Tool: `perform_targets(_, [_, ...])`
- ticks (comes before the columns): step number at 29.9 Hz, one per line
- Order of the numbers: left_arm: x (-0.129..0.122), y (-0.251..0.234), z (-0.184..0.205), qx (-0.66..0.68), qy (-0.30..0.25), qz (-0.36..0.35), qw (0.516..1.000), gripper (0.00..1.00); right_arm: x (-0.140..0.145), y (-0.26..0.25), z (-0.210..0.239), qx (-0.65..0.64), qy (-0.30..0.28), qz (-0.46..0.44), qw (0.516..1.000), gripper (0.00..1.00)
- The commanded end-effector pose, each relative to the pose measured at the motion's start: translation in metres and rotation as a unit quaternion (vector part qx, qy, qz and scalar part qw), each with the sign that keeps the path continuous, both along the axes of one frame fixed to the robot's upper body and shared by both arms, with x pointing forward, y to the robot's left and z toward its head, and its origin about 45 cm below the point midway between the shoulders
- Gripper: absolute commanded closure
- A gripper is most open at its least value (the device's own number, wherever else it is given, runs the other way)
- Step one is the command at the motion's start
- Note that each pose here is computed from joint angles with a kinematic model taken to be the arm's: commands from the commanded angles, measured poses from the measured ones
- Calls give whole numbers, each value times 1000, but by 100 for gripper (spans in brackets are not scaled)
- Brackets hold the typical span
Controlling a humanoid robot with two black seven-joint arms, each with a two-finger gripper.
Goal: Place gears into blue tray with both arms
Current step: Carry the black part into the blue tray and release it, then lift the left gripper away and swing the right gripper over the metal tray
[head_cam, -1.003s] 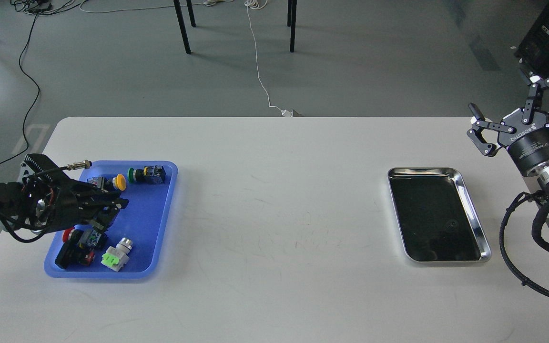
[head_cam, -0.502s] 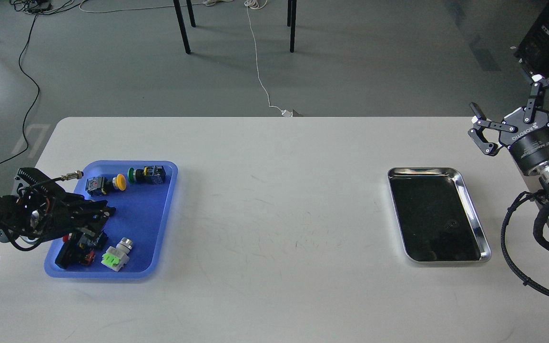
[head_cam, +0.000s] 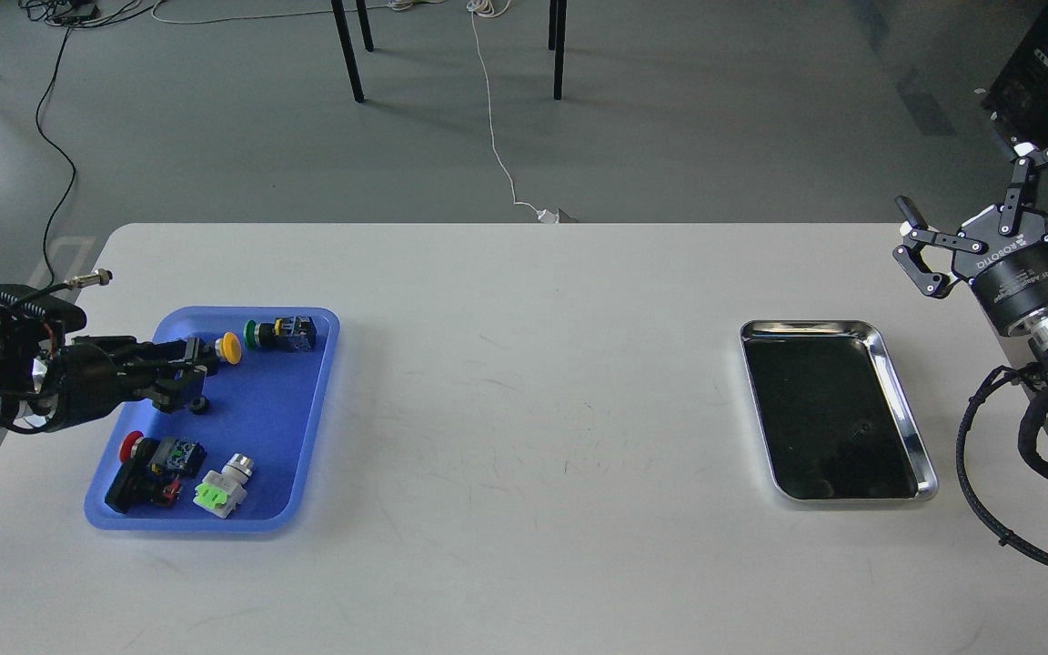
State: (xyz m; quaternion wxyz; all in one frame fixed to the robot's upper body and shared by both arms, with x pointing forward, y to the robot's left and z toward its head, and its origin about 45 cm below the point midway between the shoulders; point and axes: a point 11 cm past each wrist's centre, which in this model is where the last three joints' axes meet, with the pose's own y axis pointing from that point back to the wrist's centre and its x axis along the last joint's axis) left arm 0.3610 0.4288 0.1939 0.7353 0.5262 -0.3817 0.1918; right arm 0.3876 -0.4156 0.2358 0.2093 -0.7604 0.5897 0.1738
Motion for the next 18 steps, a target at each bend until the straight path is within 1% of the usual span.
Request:
perform_targets(1, [29, -11, 57, -101, -8, 41, 994, 31, -3, -13, 13, -22, -6, -2, 1000, 2])
perform_targets(4, [51, -27, 103, -230, -20, 73, 970, 20, -4, -14, 23, -46, -12, 10, 999, 2])
perform_targets(6, [62, -38, 129, -327, -22, 89, 941, 16, -5, -14, 29, -79, -16, 23, 996, 2])
perform_targets(7, [65, -41, 139, -377, -23, 99, 921, 12, -6, -14, 31, -97, -17, 31, 995, 2])
perform_targets(10, [75, -61, 149, -504, -6, 118, 855, 2, -5, -5, 37, -133, -25, 57, 989, 2])
perform_targets(15, [90, -93, 157, -659, 21, 130, 740, 2, 9, 5, 64, -158, -55, 73, 983, 2])
perform_targets(18, [100, -102, 147, -714, 31, 153, 683, 2, 21, 18, 85, -213, -74, 102, 969, 2])
